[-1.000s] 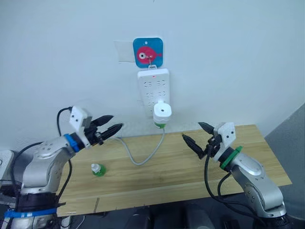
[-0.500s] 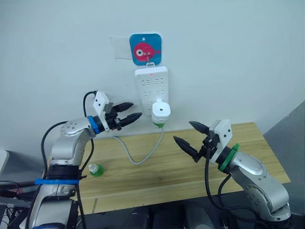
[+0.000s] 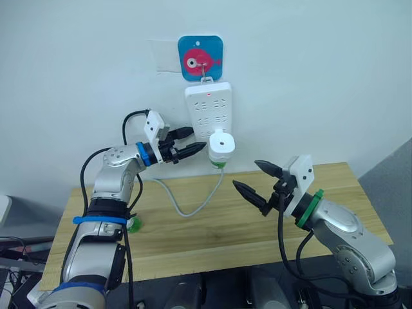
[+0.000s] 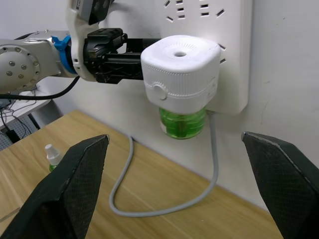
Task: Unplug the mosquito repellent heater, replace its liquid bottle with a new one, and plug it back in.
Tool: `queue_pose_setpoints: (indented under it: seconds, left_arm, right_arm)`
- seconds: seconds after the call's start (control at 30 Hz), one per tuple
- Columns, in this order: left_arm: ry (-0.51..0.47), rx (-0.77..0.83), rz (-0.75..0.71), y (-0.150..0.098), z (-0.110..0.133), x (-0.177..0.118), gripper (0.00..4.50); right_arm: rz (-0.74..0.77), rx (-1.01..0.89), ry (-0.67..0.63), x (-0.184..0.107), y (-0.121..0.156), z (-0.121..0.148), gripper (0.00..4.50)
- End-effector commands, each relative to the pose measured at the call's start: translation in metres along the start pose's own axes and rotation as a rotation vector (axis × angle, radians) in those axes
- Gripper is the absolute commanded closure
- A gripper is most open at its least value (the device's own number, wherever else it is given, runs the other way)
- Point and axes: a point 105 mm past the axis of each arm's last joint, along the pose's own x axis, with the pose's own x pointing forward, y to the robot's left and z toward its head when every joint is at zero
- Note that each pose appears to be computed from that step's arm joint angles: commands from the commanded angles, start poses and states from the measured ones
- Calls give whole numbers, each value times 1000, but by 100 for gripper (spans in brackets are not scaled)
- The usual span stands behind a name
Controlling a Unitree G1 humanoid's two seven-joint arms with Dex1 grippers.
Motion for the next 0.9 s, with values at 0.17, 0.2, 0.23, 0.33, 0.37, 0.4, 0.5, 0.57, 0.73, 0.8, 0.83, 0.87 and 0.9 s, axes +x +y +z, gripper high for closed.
queue_pose_setpoints:
  seconds: [0.17,0.2,0.23,0.33,0.37,0.4,0.5,0.57,0.73,0.8,0.83,0.87,0.9]
  left_arm:
    - [-20,27,-48,-2,7,16,142]
    - [-22,26,-60,-4,7,17,142]
    - [-23,26,-67,-5,7,18,142]
    - [-27,29,-106,-11,7,21,142]
    - [-32,29,-115,-14,8,22,142]
    - [-37,29,-119,-15,9,22,142]
    - [-51,26,-122,-17,14,24,142]
    - [-53,21,-131,-19,14,26,142]
    - [-61,15,-149,-22,16,29,142]
    - [-66,13,-152,-22,19,28,142]
    - [-70,9,-152,-22,21,27,142]
    - [-73,6,-150,-22,23,27,142]
    - [-83,-13,-142,-20,29,24,142]
  right_arm:
    - [8,-8,-43,-4,5,15,0]
    - [8,-6,-43,-4,5,15,0]
    - [9,-6,-42,-4,5,16,0]
    - [27,-17,-20,-3,7,12,0]
    - [29,-16,-16,-2,8,10,0]
    - [28,-14,-16,-2,8,10,0]
    - [23,-16,-15,0,6,10,0]
    - [20,-16,-4,1,3,7,0]
    - [10,-9,-7,3,-1,6,0]
    - [9,-10,-8,4,-2,7,0]
    - [13,-16,-6,4,-2,7,0]
    - [17,-22,-4,4,-1,7,0]
    - [17,-23,-4,4,-1,7,0]
